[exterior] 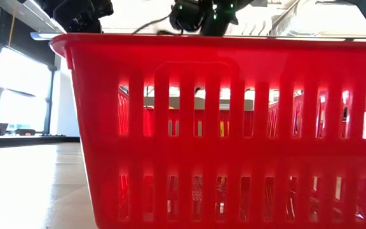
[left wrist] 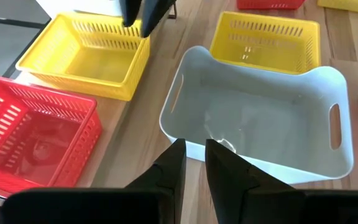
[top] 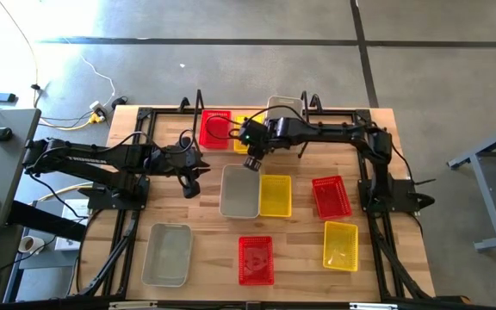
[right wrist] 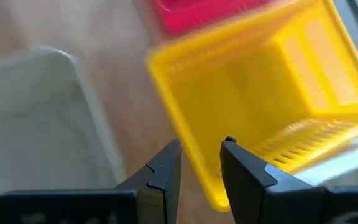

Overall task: Stack baskets on shelf by color
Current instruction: Stack the top gray bin on the gray bin on the shelf

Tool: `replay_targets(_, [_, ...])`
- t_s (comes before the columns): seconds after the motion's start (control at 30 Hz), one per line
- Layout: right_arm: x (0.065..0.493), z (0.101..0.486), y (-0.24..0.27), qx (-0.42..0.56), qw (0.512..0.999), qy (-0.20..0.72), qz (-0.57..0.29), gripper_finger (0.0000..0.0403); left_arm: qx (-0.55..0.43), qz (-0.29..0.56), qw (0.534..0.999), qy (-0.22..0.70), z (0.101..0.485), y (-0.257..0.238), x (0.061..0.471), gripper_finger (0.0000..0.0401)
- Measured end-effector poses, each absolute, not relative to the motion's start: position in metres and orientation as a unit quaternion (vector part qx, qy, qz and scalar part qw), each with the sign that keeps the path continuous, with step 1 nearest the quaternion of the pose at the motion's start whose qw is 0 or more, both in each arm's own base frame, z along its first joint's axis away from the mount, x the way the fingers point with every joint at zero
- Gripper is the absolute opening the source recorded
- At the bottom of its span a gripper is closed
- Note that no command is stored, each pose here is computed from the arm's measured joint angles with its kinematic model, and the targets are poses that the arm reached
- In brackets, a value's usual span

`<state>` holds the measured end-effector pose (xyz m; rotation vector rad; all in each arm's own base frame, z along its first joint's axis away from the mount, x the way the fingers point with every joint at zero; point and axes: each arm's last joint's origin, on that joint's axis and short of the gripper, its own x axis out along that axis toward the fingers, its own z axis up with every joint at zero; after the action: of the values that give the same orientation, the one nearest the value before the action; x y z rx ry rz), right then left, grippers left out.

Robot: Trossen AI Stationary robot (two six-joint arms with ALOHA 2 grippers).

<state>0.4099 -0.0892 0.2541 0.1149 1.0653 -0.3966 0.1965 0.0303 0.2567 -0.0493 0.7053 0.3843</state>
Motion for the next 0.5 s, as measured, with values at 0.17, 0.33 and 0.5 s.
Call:
replay_targets(0.17, [0.413, 0.265, -0.058, 0.079, 0.844, 0.519, -0.107, 0.0099, -0.038, 0.192, 0.918, 0.344, 0.256, 0.030, 0.196, 0.0053])
replay_targets(0.33, [0.415, 0.268, -0.020, 0.085, 0.842, 0.532, -0.027, 0.0099, -0.047, 0.196, 0.917, 0.346, 0.256, 0.030, 0.195, 0.0053])
replay_targets(0.5, [0.415, 0.268, 0.012, 0.081, 0.840, 0.535, 0.015, 0.0099, -0.054, 0.198, 0.916, 0.344, 0.256, 0.030, 0.195, 0.0053])
